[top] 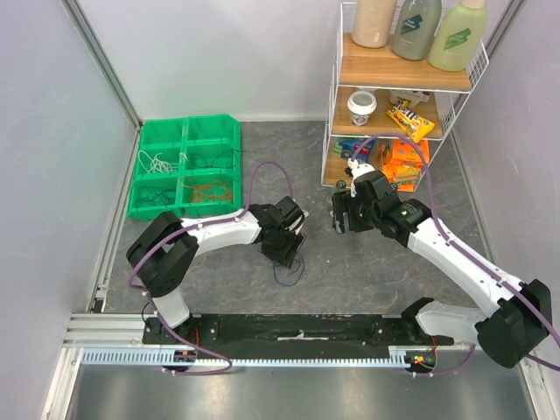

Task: Untangle the cables

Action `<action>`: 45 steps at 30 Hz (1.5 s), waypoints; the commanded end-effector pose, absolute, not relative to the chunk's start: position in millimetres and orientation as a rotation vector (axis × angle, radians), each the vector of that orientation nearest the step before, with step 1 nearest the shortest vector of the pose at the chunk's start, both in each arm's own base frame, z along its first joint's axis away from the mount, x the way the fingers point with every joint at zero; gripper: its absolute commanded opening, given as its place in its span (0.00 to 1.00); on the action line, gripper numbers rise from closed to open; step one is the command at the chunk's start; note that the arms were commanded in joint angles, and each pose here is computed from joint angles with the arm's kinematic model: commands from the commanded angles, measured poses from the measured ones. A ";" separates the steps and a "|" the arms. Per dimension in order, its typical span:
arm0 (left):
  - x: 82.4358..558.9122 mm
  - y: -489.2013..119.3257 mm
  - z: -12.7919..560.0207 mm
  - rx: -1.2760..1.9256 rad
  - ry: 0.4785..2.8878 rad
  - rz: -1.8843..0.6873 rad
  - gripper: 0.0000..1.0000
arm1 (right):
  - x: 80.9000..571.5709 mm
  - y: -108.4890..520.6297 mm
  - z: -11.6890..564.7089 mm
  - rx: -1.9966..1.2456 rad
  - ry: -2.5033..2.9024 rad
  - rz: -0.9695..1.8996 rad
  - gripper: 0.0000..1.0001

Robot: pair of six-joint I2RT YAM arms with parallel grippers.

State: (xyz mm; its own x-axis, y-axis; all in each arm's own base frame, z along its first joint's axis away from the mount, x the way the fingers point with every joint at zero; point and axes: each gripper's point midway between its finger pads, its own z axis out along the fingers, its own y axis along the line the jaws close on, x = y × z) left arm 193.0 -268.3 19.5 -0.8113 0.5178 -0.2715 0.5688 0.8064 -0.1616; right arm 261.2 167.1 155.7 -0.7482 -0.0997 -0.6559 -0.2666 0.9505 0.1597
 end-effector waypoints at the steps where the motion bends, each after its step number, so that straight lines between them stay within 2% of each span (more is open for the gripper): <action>1: 201.2 -281.1 14.6 0.858 2.741 -0.387 0.50 | 264.9 160.6 166.6 -0.203 2.353 0.307 0.83; 2: 203.5 -283.0 19.3 0.853 2.722 -0.396 0.39 | 266.6 158.4 173.1 -0.194 2.332 0.298 0.83; 4: 214.3 -280.7 32.6 0.819 2.670 -0.359 0.07 | 271.5 153.1 191.6 -0.176 2.273 0.277 0.83; 5: 220.8 -279.7 43.3 0.803 2.629 -0.343 0.02 | 273.9 149.4 201.5 -0.168 2.241 0.258 0.83; 8: 248.8 -269.4 80.3 0.721 2.505 -0.288 0.02 | 282.3 137.3 237.2 -0.133 2.135 0.209 0.83; 13: 312.1 -231.3 165.4 0.361 2.332 -0.380 0.02 | 289.7 127.5 276.4 -0.116 2.029 0.164 0.84; 18: 371.0 -174.4 228.7 0.114 2.141 -0.296 0.02 | 298.5 127.8 278.2 -0.155 2.014 0.124 0.85; 25: 440.5 -102.0 272.2 -0.225 2.033 -0.271 0.02 | 320.6 125.4 281.7 -0.191 1.970 0.018 0.86; 38: 516.5 2.6 277.7 -0.736 1.955 -0.362 0.02 | 336.9 121.7 267.5 -0.185 2.001 -0.075 0.88; 45: 539.4 19.1 260.1 -0.826 1.969 -0.435 0.02 | 352.4 125.7 253.0 -0.191 2.044 -0.081 0.88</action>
